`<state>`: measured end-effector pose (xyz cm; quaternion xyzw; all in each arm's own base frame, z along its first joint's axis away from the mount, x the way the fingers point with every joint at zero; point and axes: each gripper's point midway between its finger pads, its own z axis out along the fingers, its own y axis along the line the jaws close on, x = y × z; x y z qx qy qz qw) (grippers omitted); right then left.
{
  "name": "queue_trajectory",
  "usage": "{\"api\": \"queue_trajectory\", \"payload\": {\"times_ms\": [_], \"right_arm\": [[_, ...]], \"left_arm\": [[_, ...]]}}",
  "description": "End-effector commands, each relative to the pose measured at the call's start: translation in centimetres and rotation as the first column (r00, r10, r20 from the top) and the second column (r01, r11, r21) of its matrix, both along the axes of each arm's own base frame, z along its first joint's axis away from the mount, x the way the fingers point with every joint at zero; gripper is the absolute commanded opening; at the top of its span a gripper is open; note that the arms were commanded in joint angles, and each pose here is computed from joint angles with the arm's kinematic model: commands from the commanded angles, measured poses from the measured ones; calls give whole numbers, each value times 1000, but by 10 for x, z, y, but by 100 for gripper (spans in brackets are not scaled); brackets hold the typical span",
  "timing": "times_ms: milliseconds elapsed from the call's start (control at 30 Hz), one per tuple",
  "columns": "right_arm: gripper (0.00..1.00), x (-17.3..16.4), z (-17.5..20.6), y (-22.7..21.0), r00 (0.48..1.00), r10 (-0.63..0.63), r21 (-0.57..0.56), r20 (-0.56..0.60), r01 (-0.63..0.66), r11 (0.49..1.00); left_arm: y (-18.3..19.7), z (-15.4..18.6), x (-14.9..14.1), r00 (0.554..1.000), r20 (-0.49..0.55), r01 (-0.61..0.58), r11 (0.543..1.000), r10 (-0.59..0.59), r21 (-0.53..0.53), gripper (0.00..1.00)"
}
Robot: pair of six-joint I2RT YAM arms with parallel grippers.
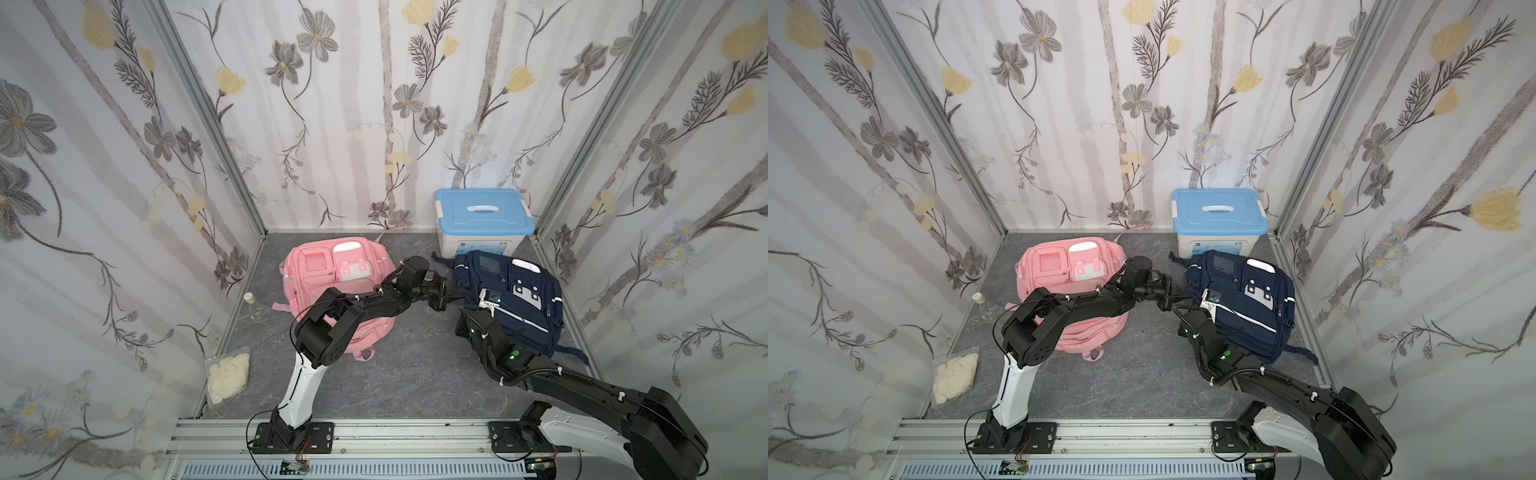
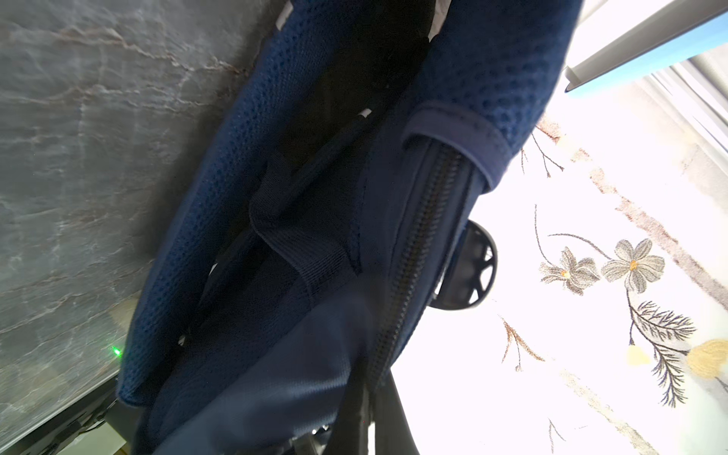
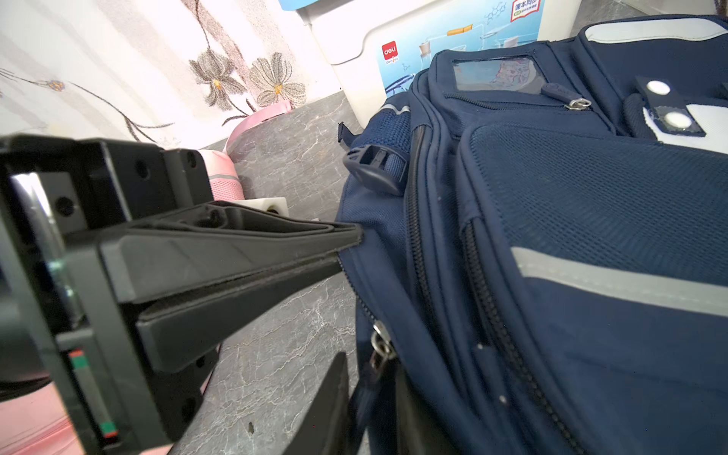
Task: Zip up the backpack
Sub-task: Zip the zipper on the backpack.
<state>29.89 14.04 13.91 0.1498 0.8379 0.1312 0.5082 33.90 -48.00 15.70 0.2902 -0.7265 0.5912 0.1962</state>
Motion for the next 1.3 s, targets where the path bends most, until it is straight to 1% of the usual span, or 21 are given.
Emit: {"api": "queue_trajectory", "payload": {"times_ms": [0, 100, 233, 333, 433, 467, 633, 933, 1033, 1167, 1267], "right_arm": [[15, 6, 8, -5, 999, -35, -1, 37, 35, 999], [0, 7, 11, -6, 999, -23, 6, 38, 23, 1000], [0, 2, 8, 0, 1000, 13, 30, 9, -14, 999], [0, -8, -2, 4, 996, 50, 38, -77, -47, 998], [0, -26, -14, 4, 983, 74, 10, -166, -74, 997], [0, -33, -17, 3, 981, 78, 6, -179, -78, 997], [0, -59, -27, -8, 974, 74, 36, -215, -68, 997], [0, -88, -28, -25, 956, 83, 44, -280, -74, 996], [0, -95, -35, -21, 937, 121, 45, -326, -113, 993], [0, -108, -49, -9, 884, 197, 53, -424, -193, 980], [0, -113, -53, -5, 863, 227, 59, -451, -225, 973]], "left_arm": [[-3, 30, -6, 1000, -17, 24, 995, -25, -99, 0], [-1, 27, -7, 1000, -18, 19, 995, -21, -93, 0], [-6, 24, -2, 1000, -19, 17, 995, -19, -97, 0], [-8, 18, 7, 1000, -29, -2, 995, -1, -99, 0], [-7, 8, 19, 998, -49, -33, 995, 28, -95, 0], [-10, 19, 28, 999, -29, -46, 992, 42, -116, 0], [-12, 21, 46, 996, -22, -86, 989, 84, -119, 0], [-2, 9, 60, 991, -34, -130, 986, 127, -102, 0], [10, 3, 67, 989, -42, -148, 985, 145, -93, 0], [31, -6, 78, 986, -41, -166, 984, 163, -64, 0], [44, -12, 85, 983, -40, -180, 983, 178, -44, 0]]}}
